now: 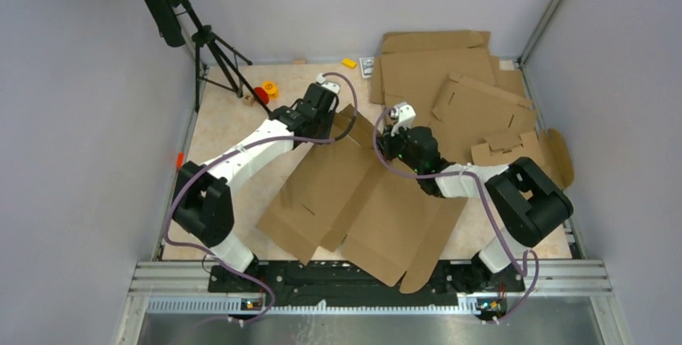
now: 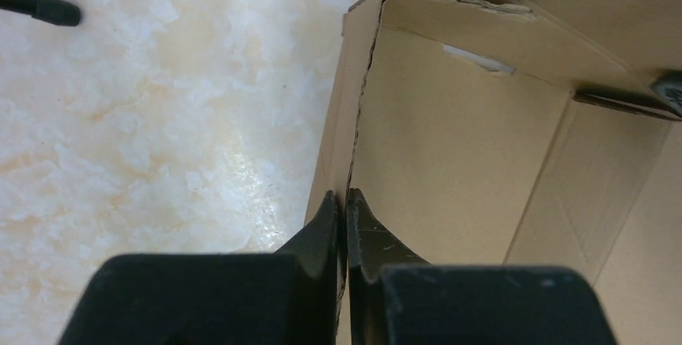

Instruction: Fold the paper box

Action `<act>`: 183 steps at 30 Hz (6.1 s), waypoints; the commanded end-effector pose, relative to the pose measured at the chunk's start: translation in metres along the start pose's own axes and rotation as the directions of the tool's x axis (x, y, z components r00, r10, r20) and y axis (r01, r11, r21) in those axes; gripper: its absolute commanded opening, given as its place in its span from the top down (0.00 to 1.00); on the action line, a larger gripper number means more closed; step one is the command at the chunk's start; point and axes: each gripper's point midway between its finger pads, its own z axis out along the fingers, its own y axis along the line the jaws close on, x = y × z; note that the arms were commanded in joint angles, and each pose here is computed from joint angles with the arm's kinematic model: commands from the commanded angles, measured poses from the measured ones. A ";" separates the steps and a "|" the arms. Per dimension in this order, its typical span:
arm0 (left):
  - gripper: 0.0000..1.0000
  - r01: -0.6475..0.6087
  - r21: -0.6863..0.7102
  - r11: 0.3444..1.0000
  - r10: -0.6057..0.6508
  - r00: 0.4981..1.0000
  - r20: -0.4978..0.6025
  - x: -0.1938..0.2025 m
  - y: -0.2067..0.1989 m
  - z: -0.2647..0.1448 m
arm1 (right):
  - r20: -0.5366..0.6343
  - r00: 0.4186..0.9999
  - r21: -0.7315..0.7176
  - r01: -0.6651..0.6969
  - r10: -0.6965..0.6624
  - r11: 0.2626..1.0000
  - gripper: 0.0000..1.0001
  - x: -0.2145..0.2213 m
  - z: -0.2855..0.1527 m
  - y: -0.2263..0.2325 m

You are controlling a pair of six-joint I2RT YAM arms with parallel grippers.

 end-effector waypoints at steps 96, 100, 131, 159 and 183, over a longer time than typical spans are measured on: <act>1.00 -0.247 0.126 0.961 0.230 0.964 0.135 0.018 -0.137 -0.001 | -0.369 0.887 0.009 -0.295 0.277 0.956 0.83 0.027 -0.063 -0.026; 1.00 -0.241 0.128 0.962 0.225 0.966 0.124 0.020 -0.136 0.004 | -0.424 0.871 0.069 -0.241 0.247 0.968 0.83 0.043 -0.055 -0.027; 1.00 -0.227 0.127 0.966 0.215 0.971 0.099 0.028 -0.127 0.013 | -0.504 0.863 0.260 0.172 -0.018 0.950 0.78 0.004 -0.068 -0.054; 1.00 -0.209 0.182 0.961 0.194 0.976 0.099 0.029 -0.140 0.019 | -0.600 0.797 0.128 0.172 -0.062 0.977 0.55 0.045 -0.037 -0.037; 0.97 -0.138 0.306 0.942 0.104 0.987 0.124 0.037 -0.125 0.019 | -0.649 0.753 0.186 0.298 -0.111 0.936 0.99 0.073 -0.031 -0.050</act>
